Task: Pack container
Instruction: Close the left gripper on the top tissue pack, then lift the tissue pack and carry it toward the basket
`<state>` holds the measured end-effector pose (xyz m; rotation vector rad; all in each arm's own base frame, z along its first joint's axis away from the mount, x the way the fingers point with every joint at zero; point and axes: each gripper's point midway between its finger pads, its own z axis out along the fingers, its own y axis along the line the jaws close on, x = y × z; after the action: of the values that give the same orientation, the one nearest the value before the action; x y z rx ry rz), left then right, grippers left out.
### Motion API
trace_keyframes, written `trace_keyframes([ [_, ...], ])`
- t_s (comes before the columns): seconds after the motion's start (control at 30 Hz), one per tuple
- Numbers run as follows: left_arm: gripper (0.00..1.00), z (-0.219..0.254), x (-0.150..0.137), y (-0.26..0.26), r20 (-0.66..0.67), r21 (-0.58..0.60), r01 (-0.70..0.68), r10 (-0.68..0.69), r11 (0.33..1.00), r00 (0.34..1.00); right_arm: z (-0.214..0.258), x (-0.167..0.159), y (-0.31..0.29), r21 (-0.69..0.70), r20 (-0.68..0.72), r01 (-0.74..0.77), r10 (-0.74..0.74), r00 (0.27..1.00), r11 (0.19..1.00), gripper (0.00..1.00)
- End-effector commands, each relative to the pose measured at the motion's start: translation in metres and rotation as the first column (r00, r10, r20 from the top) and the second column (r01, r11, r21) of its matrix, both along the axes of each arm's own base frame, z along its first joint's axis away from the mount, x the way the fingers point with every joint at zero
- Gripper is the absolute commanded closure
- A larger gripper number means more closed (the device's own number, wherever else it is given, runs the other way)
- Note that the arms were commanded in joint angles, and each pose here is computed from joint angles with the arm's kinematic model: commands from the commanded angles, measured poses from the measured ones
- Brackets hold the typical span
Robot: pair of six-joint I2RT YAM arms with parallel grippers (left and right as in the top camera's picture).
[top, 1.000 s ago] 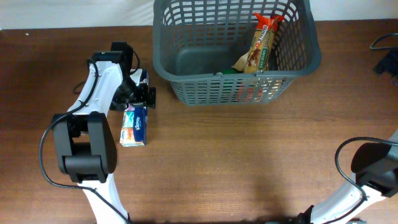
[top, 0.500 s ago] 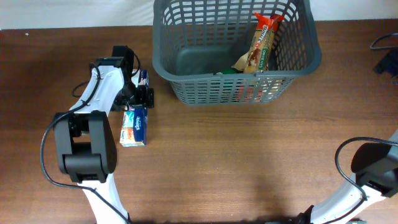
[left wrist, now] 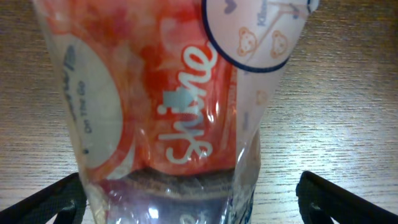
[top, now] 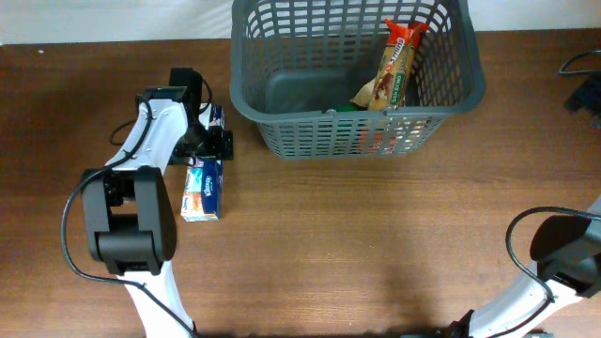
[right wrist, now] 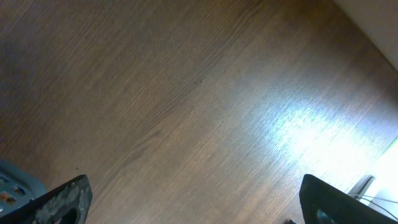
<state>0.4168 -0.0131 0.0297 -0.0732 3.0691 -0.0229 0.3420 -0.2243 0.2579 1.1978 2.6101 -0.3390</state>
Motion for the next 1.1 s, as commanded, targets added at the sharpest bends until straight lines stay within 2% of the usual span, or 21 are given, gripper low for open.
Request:
trace_keyframes([
  [0.0,0.01,-0.013,-0.003,0.0,-0.028,-0.011,-0.002,0.002,1.0,1.0,0.001,-0.002,-0.002,0.001,0.009,0.017,-0.017,1.0,1.0,0.01],
  [0.67,0.0,-0.036,-0.01,0.0,-0.093,-0.009,-0.003,0.002,1.0,0.996,0.001,-0.002,-0.002,0.001,0.009,0.017,-0.017,1.0,1.0,0.01],
  [0.73,0.11,-0.036,-0.012,0.0,-0.097,-0.008,-0.003,0.002,1.0,0.995,0.001,-0.002,-0.002,0.001,0.009,0.017,-0.017,1.0,1.0,0.01],
  [0.77,0.4,-0.036,-0.013,0.0,-0.103,-0.008,-0.003,0.002,1.0,0.995,0.001,-0.002,-0.002,0.001,0.009,0.017,-0.017,1.0,1.0,0.01],
  [0.87,0.67,-0.036,-0.014,0.0,-0.108,-0.008,-0.005,0.004,1.0,0.994,0.001,-0.002,-0.002,0.001,0.009,0.017,-0.017,1.0,1.0,0.01],
  [0.97,0.83,-0.035,-0.015,0.001,-0.113,-0.003,-0.036,0.035,0.999,0.993,0.001,-0.002,-0.002,0.001,0.009,0.017,-0.017,1.0,1.0,0.01],
  [1.03,0.97,-0.033,-0.015,0.001,-0.117,-0.002,-0.049,0.048,0.999,0.992,0.001,-0.002,-0.002,0.001,0.009,0.017,-0.017,1.0,1.0,0.01],
  [1.07,0.98,-0.031,-0.015,0.001,-0.119,-0.002,-0.049,0.048,0.999,0.992,0.001,-0.002,-0.002,0.001,0.009,0.017,-0.017,1.0,1.0,0.01],
])
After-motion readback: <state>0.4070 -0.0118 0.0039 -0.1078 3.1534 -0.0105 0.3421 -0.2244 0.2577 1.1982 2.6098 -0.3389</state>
